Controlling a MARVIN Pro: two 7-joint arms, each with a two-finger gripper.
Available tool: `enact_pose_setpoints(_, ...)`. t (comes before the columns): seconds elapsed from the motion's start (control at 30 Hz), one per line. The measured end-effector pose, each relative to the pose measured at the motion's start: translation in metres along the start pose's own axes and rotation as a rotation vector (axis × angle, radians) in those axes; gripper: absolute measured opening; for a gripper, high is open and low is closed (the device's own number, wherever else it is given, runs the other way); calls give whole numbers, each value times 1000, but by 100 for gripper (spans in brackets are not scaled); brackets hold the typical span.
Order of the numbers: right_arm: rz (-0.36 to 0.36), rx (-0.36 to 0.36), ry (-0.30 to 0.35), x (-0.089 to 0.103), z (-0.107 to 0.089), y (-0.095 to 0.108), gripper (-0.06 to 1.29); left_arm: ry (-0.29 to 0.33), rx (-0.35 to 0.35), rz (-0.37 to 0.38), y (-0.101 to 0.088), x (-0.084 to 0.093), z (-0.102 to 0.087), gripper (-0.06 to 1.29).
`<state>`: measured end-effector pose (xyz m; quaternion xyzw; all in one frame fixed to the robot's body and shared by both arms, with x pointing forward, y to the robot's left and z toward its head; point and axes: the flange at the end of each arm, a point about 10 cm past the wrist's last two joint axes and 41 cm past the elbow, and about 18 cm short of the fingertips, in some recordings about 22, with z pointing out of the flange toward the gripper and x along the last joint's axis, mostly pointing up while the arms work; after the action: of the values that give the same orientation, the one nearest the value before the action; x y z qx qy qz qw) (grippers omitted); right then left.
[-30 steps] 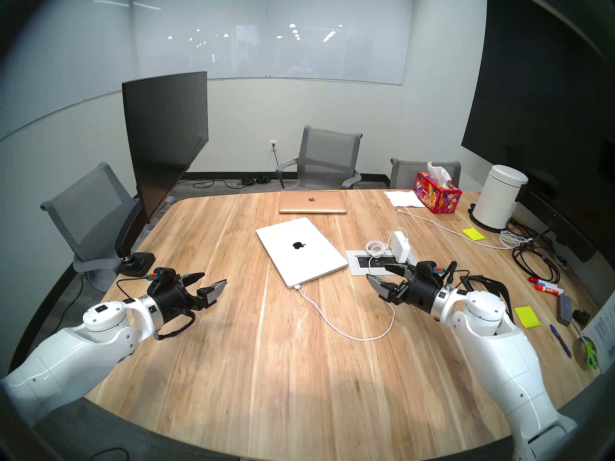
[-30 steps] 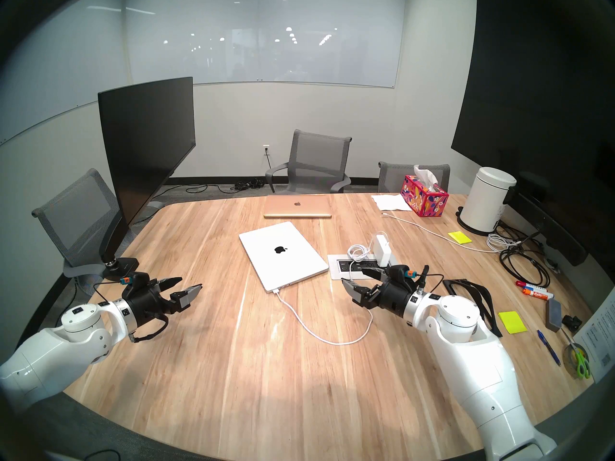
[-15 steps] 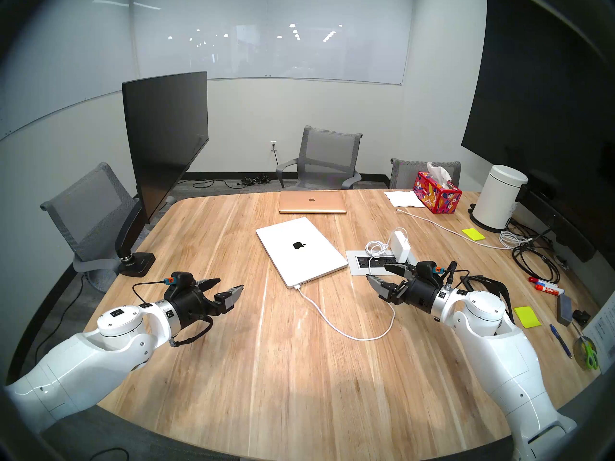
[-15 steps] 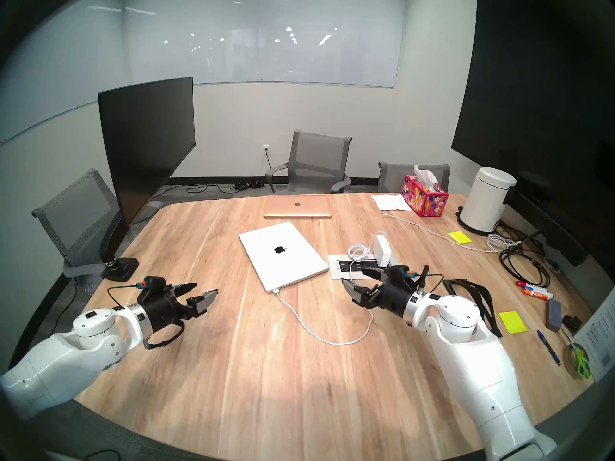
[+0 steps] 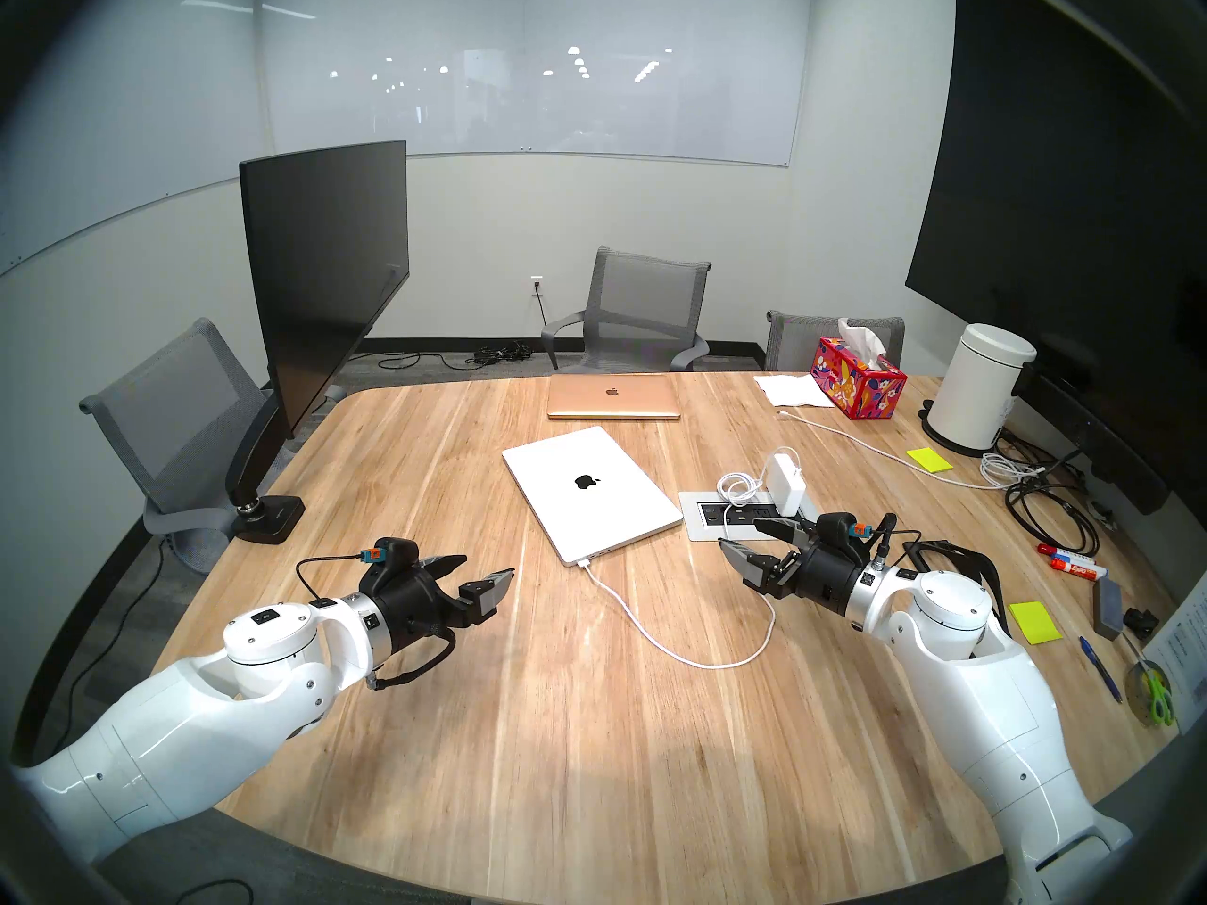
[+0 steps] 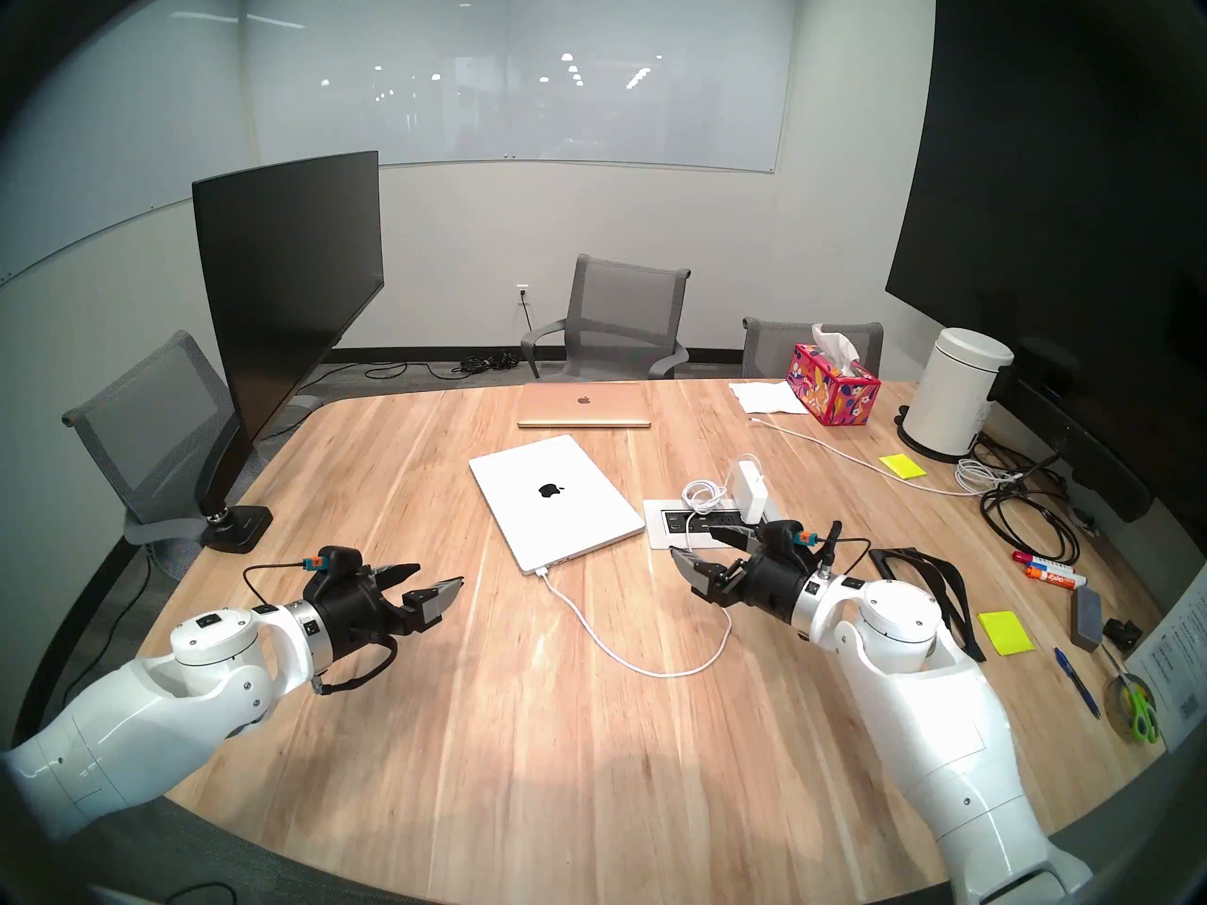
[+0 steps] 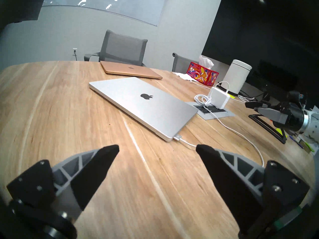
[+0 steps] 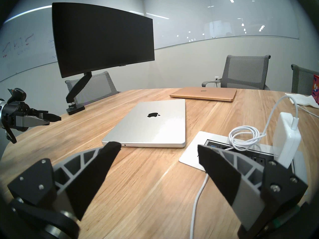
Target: Unplug the charging cable from the port of the MacBook and lay it on the desk
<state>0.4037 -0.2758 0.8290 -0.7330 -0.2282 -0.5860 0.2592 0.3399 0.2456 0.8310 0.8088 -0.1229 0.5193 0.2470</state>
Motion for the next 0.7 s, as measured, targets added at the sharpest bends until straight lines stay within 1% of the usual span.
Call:
enact_pose_setpoints(0.13, 0, 0, 0, 0, 0, 0, 122, -27, -16, -7, 13, -3, 8, 123)
enact_pose_setpoints(0.37, 0, 0, 0, 0, 0, 0, 122, -54, -26, -23, 25, -3, 18, 123)
enact_pose_setpoints(0.7, 0, 0, 0, 0, 0, 0, 122, -84, -67, -35, 42, -1, 31, 123)
